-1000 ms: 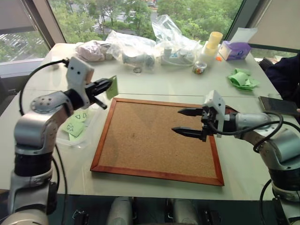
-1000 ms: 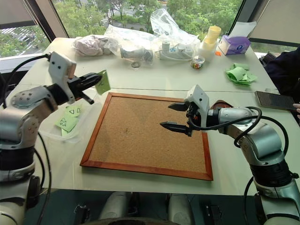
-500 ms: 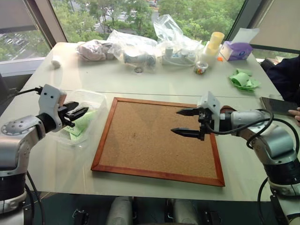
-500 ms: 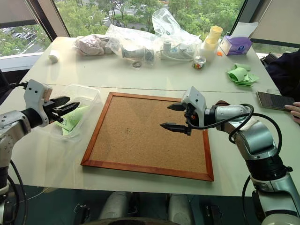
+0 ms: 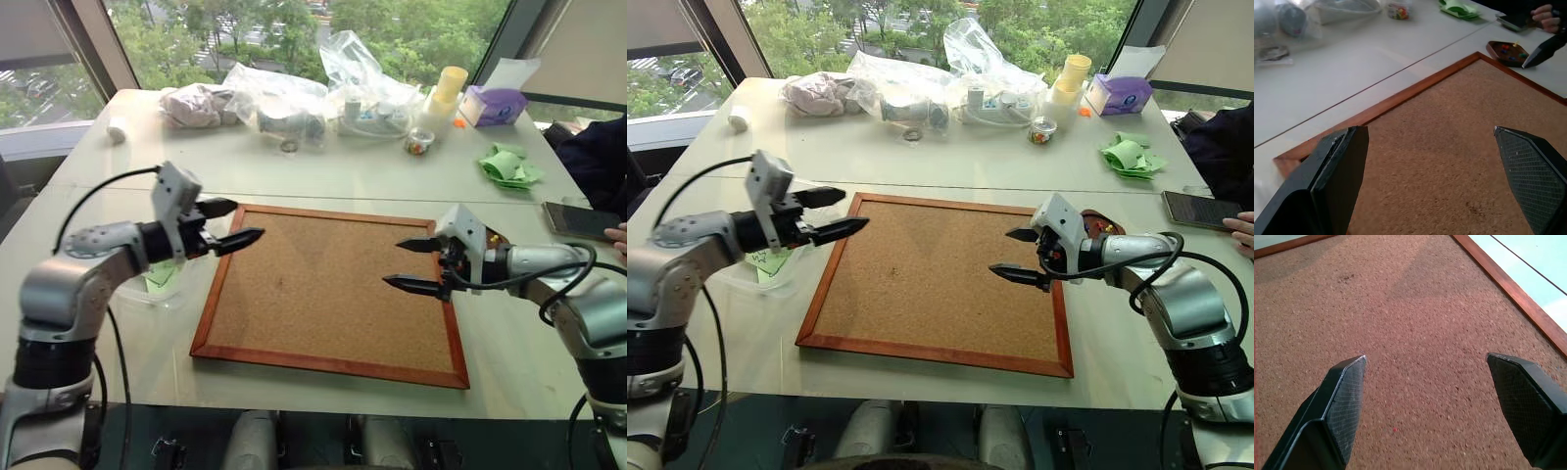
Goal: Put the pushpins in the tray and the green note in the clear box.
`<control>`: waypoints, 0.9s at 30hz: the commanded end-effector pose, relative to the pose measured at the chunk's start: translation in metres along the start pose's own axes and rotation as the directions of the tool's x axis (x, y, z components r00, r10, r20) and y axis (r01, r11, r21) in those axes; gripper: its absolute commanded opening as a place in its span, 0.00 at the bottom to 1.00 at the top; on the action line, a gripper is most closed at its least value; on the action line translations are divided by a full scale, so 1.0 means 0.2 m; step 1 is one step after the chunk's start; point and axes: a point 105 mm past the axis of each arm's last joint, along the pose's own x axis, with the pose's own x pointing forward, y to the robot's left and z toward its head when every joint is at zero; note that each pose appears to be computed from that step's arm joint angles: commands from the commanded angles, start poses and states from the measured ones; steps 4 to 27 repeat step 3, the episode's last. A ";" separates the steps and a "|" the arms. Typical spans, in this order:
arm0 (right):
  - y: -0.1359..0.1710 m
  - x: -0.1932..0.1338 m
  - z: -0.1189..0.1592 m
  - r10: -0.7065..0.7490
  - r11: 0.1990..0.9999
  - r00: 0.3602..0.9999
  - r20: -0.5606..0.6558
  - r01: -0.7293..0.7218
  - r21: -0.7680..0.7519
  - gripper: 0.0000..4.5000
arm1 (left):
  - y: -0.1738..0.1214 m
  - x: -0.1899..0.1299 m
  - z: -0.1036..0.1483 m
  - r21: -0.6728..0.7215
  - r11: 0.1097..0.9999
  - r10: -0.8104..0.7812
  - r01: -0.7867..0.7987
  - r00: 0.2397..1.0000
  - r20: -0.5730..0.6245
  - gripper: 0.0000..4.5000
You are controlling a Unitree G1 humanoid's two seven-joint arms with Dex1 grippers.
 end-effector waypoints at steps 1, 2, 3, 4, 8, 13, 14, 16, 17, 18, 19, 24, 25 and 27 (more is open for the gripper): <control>0.01 -0.04 0.05 -0.025 0.999 0.999 0.020 0.026 -0.048 0.90 | -0.05 0.06 -0.01 0.050 0.996 -0.071 0.071 0.997 -0.011 0.99; 0.01 -0.04 0.05 -0.025 0.999 0.999 0.021 0.026 -0.047 0.90 | -0.06 0.07 -0.02 0.065 0.995 -0.079 0.080 0.997 -0.018 0.99; 0.01 -0.04 0.05 -0.025 0.999 0.999 0.021 0.026 -0.046 0.90 | -0.06 0.08 -0.02 0.075 0.994 -0.083 0.085 0.996 -0.022 0.99; 0.01 -0.04 0.05 -0.025 0.999 0.999 0.021 0.026 -0.046 0.90 | -0.06 0.08 -0.02 0.075 0.994 -0.083 0.085 0.996 -0.022 0.99; 0.01 -0.04 0.05 -0.025 0.999 0.999 0.021 0.026 -0.046 0.90 | -0.06 0.08 -0.02 0.075 0.994 -0.083 0.085 0.996 -0.022 0.99; 0.01 -0.04 0.05 -0.025 0.999 0.999 0.021 0.026 -0.046 0.90 | -0.06 0.08 -0.02 0.075 0.994 -0.083 0.085 0.996 -0.022 0.99; 0.01 -0.04 0.05 -0.025 0.999 0.999 0.021 0.026 -0.046 0.90 | -0.06 0.08 -0.02 0.075 0.994 -0.083 0.085 0.996 -0.022 0.99; 0.01 -0.04 0.05 -0.025 0.999 0.999 0.021 0.026 -0.046 0.90 | -0.06 0.08 -0.02 0.075 0.994 -0.083 0.085 0.996 -0.022 0.99; 0.01 -0.04 0.05 -0.025 0.999 0.999 0.021 0.026 -0.046 0.90 | -0.06 0.08 -0.02 0.075 0.994 -0.083 0.085 0.996 -0.022 0.99; 0.01 -0.04 0.05 -0.025 0.999 0.999 0.021 0.026 -0.046 0.90 | -0.06 0.08 -0.02 0.075 0.994 -0.083 0.085 0.996 -0.022 0.99; 0.01 -0.04 0.05 -0.025 0.999 0.999 0.021 0.026 -0.046 0.90 | -0.06 0.08 -0.02 0.075 0.994 -0.083 0.085 0.996 -0.022 0.99; 0.01 -0.04 0.05 -0.025 0.999 0.999 0.021 0.026 -0.046 0.90 | -0.06 0.08 -0.02 0.075 0.994 -0.083 0.085 0.996 -0.022 0.99; 0.01 -0.04 0.05 -0.025 0.999 0.999 0.021 0.026 -0.046 0.90 | -0.06 0.08 -0.02 0.075 0.994 -0.083 0.085 0.996 -0.022 0.99; 0.01 -0.04 0.05 -0.025 0.999 0.999 0.021 0.026 -0.046 0.90 | -0.06 0.08 -0.02 0.075 0.994 -0.083 0.085 0.996 -0.022 0.99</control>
